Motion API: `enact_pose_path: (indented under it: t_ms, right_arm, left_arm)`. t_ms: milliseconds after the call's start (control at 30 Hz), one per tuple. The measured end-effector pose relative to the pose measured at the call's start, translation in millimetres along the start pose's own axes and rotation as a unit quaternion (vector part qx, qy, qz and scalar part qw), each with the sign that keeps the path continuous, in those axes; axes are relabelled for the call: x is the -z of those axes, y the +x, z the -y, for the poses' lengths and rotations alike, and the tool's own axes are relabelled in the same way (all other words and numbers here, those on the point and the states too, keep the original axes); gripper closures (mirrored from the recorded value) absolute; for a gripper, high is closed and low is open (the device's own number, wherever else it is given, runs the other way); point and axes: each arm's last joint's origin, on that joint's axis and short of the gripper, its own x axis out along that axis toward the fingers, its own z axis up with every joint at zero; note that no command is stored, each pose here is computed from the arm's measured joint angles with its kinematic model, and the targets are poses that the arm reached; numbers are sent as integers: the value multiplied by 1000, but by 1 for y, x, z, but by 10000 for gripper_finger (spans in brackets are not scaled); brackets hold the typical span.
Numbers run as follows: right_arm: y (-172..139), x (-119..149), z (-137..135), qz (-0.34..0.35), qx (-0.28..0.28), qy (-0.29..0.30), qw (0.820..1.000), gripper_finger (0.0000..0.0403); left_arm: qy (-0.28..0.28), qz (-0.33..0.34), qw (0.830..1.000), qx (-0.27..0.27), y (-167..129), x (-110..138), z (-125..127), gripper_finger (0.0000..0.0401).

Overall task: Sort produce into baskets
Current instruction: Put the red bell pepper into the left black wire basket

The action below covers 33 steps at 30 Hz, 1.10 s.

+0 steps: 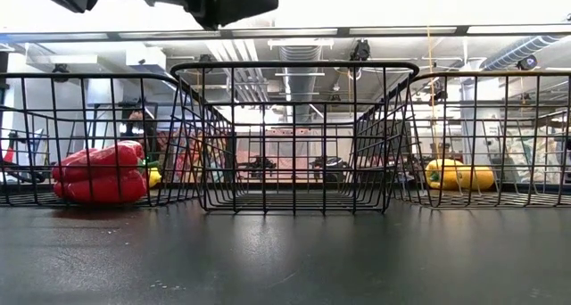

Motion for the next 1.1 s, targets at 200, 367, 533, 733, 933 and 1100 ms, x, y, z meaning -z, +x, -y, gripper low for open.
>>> enact_pose_path:
  t_ms: [200,367,533,733,933,1100]
  right_arm:
    - [25,-8,9,18,46,-12,999,5]
    - [40,-13,13,22,61,-43,997,5]
    - [50,-23,12,28,42,-72,996,6]
    - [57,-32,12,28,19,-108,994,6]
    - [58,-34,14,45,24,-118,992,6]
    - [58,-34,13,52,26,-131,990,6]
  left_arm:
    - [-8,-7,1000,10,7,2,4,65]
    - [-26,-6,999,18,9,0,5,65]
    - [-45,-9,999,19,9,0,6,65]
    - [-68,-22,997,20,8,5,6,65]
    - [-71,-35,997,21,8,8,6,65]
    - [-63,-38,997,21,8,8,6,65]
